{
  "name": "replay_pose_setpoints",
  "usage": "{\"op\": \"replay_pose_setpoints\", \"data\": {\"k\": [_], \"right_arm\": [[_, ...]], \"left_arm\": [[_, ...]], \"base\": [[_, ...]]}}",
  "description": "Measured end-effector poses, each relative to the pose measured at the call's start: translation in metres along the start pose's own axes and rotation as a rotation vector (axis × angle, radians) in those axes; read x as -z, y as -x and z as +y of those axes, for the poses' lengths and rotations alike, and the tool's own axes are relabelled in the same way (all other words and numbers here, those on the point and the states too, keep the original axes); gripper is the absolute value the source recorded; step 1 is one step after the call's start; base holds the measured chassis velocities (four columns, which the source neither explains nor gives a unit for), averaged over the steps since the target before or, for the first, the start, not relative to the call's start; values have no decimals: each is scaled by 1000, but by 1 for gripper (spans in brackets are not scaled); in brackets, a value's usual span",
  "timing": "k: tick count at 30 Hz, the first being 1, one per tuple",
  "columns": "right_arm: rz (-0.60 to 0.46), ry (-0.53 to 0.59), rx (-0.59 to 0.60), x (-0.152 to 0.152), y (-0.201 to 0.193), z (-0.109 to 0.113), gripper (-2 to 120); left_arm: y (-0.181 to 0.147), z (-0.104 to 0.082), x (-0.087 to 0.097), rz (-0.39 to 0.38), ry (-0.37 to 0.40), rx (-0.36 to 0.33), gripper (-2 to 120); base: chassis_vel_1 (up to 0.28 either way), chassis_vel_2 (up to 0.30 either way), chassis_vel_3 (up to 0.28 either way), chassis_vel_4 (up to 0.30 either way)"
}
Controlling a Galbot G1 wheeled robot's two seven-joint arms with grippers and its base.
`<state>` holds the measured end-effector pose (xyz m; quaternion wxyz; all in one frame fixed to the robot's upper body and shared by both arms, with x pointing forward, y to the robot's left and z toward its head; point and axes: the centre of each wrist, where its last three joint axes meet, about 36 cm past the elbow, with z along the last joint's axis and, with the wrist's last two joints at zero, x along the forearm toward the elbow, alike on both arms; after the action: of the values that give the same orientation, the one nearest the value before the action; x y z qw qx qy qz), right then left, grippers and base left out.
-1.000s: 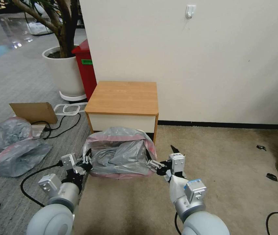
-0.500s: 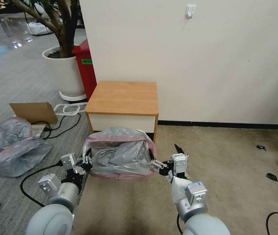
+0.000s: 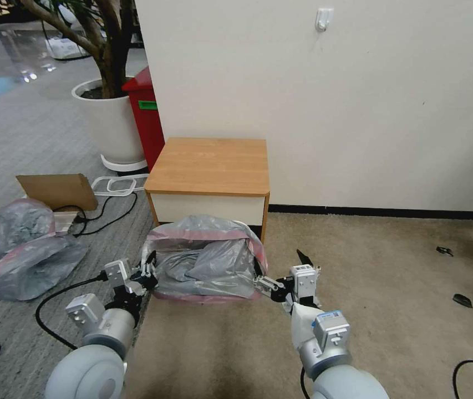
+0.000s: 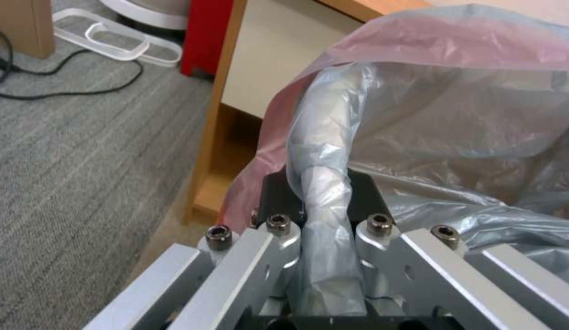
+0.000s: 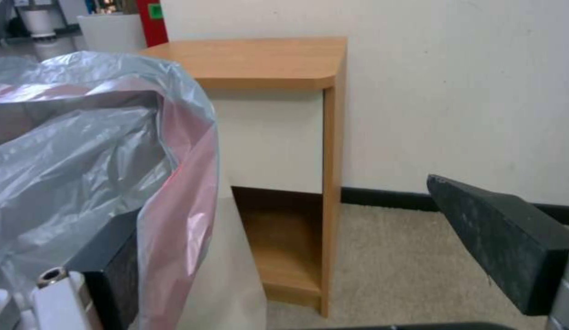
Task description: Pick up the garbage bag from the table and place it over the trash can.
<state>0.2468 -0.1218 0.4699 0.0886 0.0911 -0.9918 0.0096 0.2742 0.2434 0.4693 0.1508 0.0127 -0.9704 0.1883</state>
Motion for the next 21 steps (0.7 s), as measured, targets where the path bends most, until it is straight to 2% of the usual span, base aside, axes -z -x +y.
{"op": "replay_pose_setpoints", "data": {"k": [12,21], "right_arm": [[-73,-21,-24,5,6,-6,100],[-93,-18,27,5,2,0,100]], "left_arm": [[-2,0,-1,3,1,-11,7],[-2,-1,-2,2,12,-16,7]], "base": [[0,0,0,0],[0,0,0,0]]}}
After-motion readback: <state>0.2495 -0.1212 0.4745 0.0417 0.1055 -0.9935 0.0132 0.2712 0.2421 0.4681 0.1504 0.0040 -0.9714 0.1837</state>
